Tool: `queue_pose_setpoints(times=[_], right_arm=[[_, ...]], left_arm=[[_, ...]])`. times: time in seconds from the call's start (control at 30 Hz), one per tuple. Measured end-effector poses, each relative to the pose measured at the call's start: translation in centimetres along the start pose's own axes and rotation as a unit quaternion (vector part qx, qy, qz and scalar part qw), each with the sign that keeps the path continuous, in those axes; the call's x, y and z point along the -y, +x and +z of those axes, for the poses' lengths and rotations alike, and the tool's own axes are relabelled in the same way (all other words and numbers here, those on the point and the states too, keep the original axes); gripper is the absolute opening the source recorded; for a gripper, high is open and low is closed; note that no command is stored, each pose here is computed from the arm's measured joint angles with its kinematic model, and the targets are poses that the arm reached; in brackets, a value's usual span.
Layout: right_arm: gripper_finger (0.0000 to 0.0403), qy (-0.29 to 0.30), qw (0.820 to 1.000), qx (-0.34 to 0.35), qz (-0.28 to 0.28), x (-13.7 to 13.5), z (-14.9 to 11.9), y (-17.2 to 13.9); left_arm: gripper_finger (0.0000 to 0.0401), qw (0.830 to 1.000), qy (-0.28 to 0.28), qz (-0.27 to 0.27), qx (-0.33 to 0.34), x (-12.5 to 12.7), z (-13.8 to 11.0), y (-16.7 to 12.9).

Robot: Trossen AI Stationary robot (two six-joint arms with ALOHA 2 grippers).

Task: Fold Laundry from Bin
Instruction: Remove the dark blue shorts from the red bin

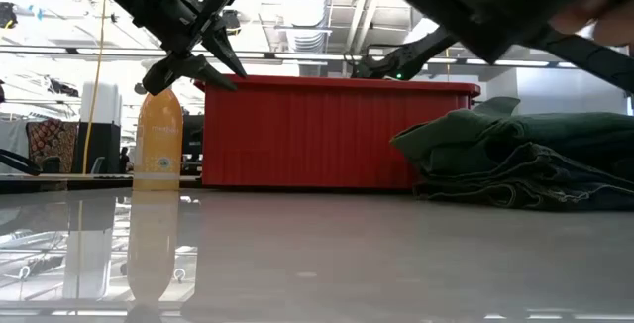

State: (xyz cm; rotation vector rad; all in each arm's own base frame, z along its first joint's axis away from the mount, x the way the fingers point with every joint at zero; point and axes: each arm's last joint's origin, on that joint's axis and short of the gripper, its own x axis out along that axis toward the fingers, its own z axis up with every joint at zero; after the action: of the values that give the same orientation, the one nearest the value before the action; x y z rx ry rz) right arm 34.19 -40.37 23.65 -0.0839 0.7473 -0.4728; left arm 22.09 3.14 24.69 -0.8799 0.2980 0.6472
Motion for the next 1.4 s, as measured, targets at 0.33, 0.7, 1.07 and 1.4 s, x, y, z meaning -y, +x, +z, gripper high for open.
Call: queue_pose_setpoints(times=[0.33,0.7,1.07,1.4], right_arm=[[0.0029,-0.049,0.995,0.082,-0.036,-2.1,5.9,-4.6],[0.0018,-0.062,0.950,0.300,-0.065,-7.4,15.1,-27.1],[0.0018,0.022,0.887,0.412,0.207,-20.7,15.0,-44.3],[0.0019,0.069,0.903,0.332,0.264,-34.2,13.8,-46.3]], left_arm=[[0.0107,1.000,0.013,-0.012,0.000,0.2,0.0,0.0],[0.0107,0.988,0.140,-0.046,-0.041,0.1,0.2,0.1],[0.0107,0.936,0.258,-0.192,-0.143,1.0,-1.0,-2.7],[0.0107,0.893,0.330,-0.288,-0.107,3.2,-2.8,-5.4]])
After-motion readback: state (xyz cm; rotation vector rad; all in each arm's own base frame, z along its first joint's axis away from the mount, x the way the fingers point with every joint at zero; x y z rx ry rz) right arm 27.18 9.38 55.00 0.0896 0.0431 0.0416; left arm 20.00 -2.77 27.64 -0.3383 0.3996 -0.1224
